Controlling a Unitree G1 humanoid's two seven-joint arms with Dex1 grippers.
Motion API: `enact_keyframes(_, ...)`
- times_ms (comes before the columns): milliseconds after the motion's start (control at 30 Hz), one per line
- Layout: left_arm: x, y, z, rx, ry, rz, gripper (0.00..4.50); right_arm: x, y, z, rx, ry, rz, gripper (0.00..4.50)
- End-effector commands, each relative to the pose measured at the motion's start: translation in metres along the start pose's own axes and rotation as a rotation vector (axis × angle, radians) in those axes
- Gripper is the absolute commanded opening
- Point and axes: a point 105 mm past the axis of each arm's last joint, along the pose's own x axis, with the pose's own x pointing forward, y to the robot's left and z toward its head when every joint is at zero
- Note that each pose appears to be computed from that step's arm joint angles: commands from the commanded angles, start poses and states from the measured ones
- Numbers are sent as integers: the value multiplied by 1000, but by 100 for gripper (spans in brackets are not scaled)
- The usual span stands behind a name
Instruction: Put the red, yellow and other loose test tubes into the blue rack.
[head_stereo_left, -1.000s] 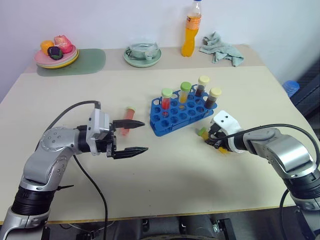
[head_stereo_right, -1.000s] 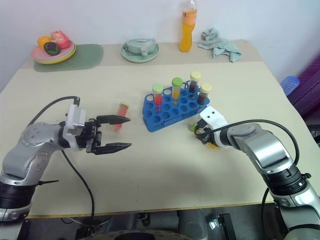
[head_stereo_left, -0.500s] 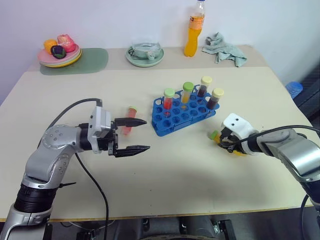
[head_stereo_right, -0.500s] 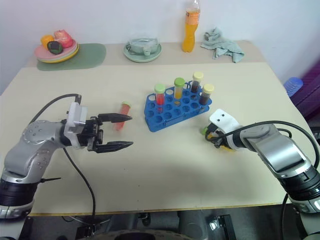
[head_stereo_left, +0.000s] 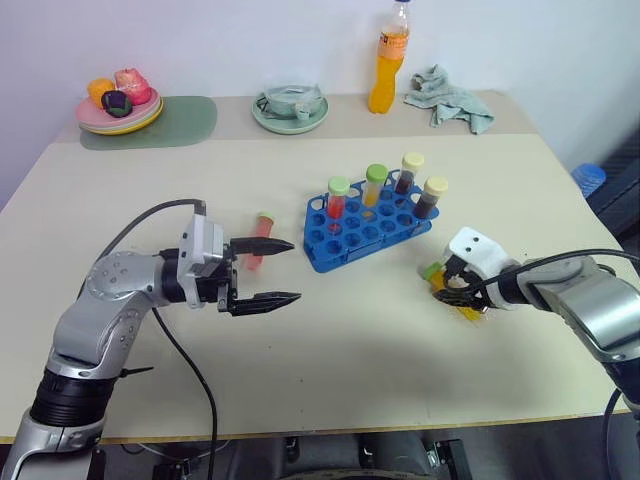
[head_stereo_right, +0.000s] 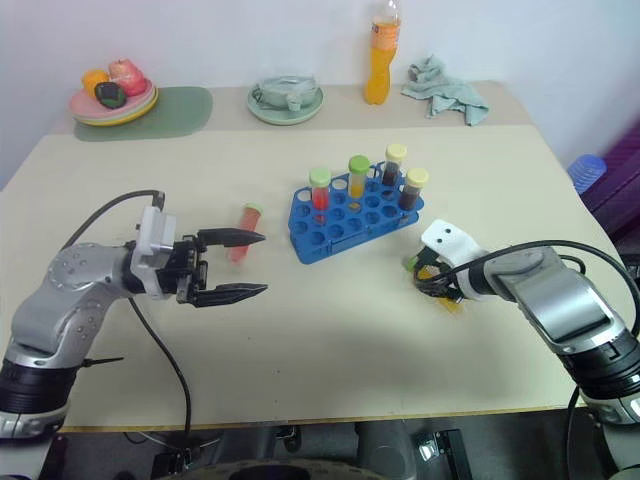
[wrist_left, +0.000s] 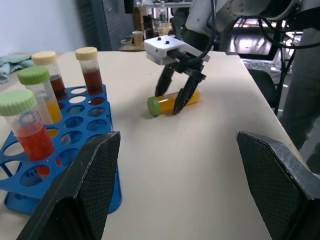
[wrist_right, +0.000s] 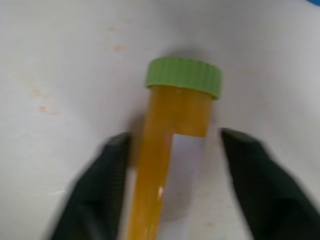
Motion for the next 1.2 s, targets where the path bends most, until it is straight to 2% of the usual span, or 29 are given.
enact_keyframes(33, 0, -2, 6, 33, -17, 4, 380, 1, 1, 5, 2, -25, 8, 446)
enact_keyframes(600, -1, -4, 2, 19, -21, 17, 380, -9, 8, -7, 10, 61, 103, 446)
enact_keyframes(700, 0, -6, 1, 12, -28, 24, 380, -8, 6, -7, 15, 64, 100, 364)
enact_keyframes(833, -1, -8, -1, 9, -29, 30, 380, -6, 1, -5, 21, 62, 95, 171)
enact_keyframes(867, -1, -8, -1, 8, -29, 31, 380, -6, 1, -5, 21, 62, 94, 111)
enact_keyframes(900, -2, -9, -2, 8, -29, 33, 380, -5, 0, -4, 20, 61, 92, 78)
enact_keyframes(1133, -4, -11, -4, 3, -29, 49, 380, -3, 2, 1, 4, 47, 87, 74)
enact_keyframes(1200, -7, -10, -6, 0, -26, 61, 380, -8, 5, 11, -15, -13, 106, 74)
